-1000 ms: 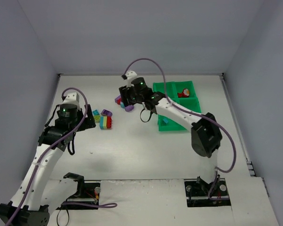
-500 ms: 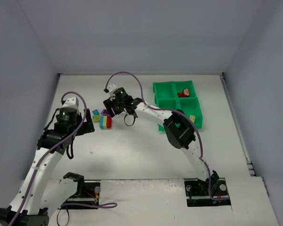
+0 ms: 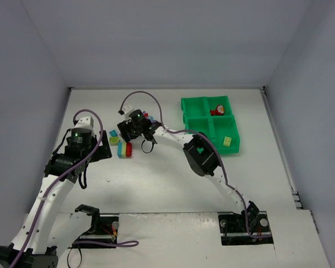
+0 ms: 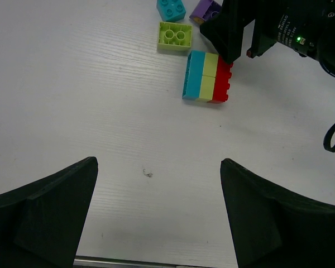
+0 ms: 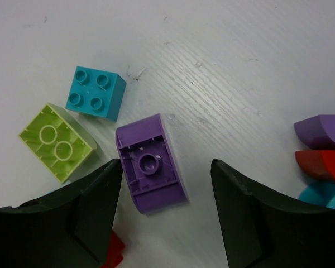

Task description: Sort the legos into containers by color

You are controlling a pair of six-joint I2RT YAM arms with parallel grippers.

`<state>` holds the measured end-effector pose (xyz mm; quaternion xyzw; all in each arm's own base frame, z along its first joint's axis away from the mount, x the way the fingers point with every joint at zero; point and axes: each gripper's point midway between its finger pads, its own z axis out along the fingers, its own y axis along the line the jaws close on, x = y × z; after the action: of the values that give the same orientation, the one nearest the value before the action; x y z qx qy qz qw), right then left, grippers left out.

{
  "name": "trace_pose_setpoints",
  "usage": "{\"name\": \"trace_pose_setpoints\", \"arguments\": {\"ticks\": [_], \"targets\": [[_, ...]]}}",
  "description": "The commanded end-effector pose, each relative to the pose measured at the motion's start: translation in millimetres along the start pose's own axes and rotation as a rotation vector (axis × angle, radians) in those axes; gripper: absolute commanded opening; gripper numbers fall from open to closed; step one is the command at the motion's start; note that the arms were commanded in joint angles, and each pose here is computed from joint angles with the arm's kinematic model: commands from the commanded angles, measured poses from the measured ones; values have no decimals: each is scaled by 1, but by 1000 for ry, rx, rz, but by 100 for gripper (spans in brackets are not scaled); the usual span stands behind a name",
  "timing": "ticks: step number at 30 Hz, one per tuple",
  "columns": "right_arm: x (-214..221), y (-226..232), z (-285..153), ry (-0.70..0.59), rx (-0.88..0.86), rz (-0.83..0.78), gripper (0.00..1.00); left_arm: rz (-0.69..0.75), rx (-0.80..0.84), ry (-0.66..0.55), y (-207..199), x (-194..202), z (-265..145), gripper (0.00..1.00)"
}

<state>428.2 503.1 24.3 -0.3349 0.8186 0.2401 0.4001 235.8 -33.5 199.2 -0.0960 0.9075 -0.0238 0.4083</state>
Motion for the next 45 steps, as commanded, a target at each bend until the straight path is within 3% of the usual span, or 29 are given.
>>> {"name": "trace_pose_setpoints", "arguments": {"ticks": [1,6,9,10,13,20,24,28,34,41,45], "targets": [[-51,9,-2,-144,-10,-16,61,-4,0,-30,-1,-10,-5,84],[-34,1,-1,-109,22,-25,56,0,-5,-26,0,-7,-4,84],[-23,-7,-10,-81,56,-24,33,1,-4,-29,0,-8,-1,84],[-25,-9,-14,-91,68,-28,15,0,-5,-30,0,-9,-1,84],[-39,-15,-35,-123,98,-53,0,-2,9,-41,-5,-13,3,84],[-135,-36,-124,-306,153,-69,0,-8,25,-42,-13,-19,14,84],[-158,-99,-173,-364,307,-9,0,-16,33,-40,-17,-22,20,84],[-136,-195,-213,-325,530,75,0,-26,46,-35,-22,-23,26,84],[-91,-280,-238,-275,653,250,0,-29,46,-24,-25,-24,35,84],[-62,-311,-222,-218,625,320,8,-40,38,-8,-29,-27,45,84],[-55,-311,-211,-192,607,319,17,-39,32,-1,-30,-29,50,84]]}}
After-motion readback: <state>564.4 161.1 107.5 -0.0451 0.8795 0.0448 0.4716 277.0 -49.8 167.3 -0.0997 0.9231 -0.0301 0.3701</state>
